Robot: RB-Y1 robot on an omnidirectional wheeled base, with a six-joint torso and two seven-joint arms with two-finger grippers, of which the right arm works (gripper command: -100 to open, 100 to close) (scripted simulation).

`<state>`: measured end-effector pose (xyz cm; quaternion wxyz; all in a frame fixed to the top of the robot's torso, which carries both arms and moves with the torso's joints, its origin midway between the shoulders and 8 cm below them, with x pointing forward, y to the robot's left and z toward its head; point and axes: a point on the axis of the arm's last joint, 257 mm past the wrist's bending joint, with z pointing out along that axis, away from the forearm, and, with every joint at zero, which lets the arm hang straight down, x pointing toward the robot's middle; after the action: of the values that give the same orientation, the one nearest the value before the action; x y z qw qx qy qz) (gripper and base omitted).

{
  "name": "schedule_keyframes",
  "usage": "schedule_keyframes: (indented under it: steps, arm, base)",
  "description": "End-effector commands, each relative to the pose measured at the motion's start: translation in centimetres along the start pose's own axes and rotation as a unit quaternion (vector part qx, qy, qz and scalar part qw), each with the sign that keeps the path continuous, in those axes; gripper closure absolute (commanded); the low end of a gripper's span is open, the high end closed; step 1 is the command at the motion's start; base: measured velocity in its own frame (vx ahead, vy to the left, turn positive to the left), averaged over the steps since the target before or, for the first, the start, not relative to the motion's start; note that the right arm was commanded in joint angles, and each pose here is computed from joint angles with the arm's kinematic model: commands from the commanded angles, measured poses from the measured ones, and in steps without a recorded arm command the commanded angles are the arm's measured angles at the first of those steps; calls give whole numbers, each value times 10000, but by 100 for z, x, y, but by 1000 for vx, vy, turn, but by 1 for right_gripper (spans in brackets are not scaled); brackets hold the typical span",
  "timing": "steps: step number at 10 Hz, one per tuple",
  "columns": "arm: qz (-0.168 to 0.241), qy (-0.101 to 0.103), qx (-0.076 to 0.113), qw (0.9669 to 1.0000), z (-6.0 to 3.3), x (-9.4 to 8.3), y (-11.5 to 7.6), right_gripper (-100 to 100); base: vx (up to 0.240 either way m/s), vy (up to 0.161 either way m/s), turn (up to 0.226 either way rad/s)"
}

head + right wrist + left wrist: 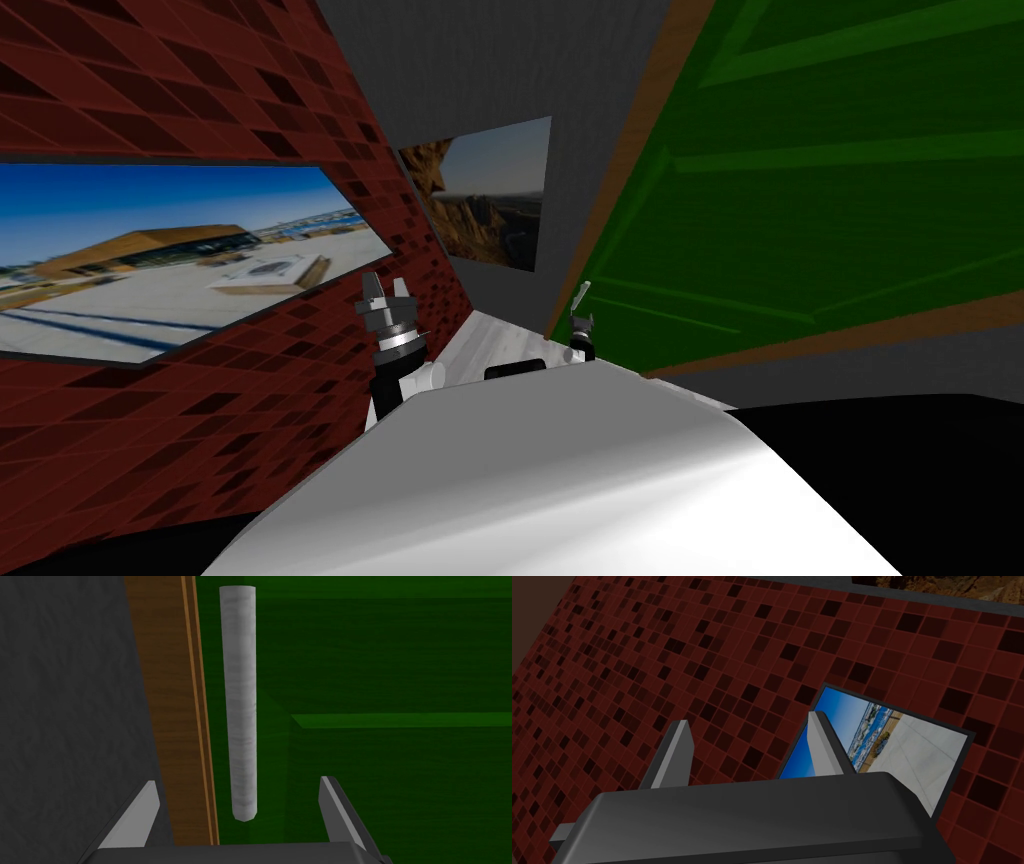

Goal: Pull the door open

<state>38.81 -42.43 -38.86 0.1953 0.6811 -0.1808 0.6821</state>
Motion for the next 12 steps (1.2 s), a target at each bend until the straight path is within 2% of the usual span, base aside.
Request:
schedule_keyframes:
  steps: [1,4,7,10,11,12]
  arm:
    - [13,-6,-17,10000,-11,-31,139,-100]
    - [12,-13,-47,10000,7,-51,355,-100]
    - [11,-19,-102,9999,38,-62,723,-100]
    - [10,-19,-142,9999,58,-52,977,-100]
    - [10,-18,-149,9999,62,-49,1018,-100]
    - [-1,-74,-140,9999,2,-83,977,-100]
  base:
    - [191,28,24]
    - [121,-1,20]
    - [131,-2,32]
    - [162,-7,25]
    - [124,41,-15]
    - [36,28,-35]
